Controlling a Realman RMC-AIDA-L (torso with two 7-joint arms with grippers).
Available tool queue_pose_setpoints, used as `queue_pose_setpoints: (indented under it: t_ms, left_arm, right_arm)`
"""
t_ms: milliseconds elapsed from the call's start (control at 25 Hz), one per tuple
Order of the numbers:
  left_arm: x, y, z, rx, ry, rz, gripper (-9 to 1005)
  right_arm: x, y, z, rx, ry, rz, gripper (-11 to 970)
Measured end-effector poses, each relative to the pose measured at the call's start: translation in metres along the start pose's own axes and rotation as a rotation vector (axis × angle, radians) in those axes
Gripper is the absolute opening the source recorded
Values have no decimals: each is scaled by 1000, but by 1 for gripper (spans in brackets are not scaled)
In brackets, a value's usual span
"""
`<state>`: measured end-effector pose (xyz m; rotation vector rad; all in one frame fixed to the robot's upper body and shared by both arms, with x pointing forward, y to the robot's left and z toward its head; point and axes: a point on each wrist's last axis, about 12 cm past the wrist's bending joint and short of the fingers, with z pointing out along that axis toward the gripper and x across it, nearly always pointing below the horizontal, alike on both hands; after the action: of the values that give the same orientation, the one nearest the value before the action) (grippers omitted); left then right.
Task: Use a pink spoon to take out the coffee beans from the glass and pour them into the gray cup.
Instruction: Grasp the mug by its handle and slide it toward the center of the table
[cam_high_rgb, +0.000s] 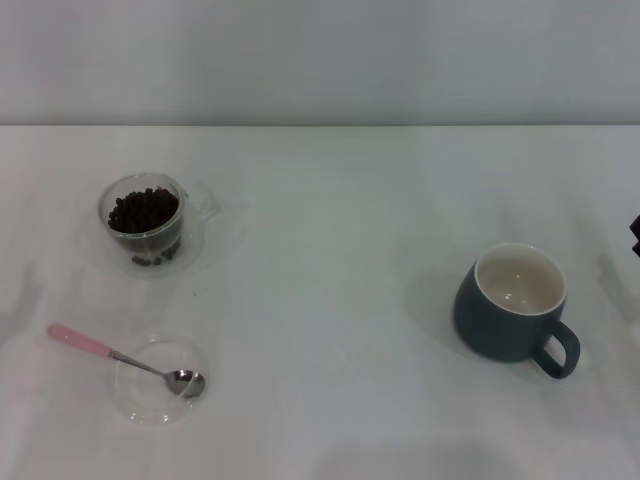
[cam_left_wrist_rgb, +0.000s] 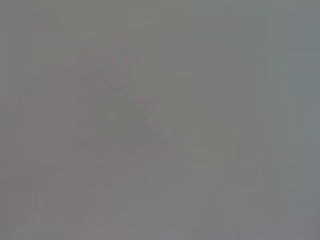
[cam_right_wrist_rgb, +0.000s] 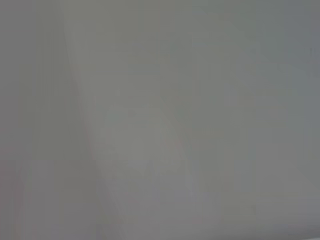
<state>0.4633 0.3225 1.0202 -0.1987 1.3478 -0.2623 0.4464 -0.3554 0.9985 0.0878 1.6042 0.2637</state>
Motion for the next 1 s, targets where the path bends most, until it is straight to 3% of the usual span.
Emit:
queue_pose_setpoints:
  t_ms: [240,480,800,1000]
  left_arm:
    - [-4,4,9,7,-8,33,892]
    - [0,9,26,-9,50,61,892]
    - [3,7,34,-13,82,61,892]
    - [3,4,37,-1,78,57,892]
  right_arm:
    - [7,8,-22,-17,-5,32,872]
    - [16,31,-53,-100,-19,66,871]
    - [28,55,-98,-116,-19,36,869]
    - [37,67,-106,-171,44,-3,868]
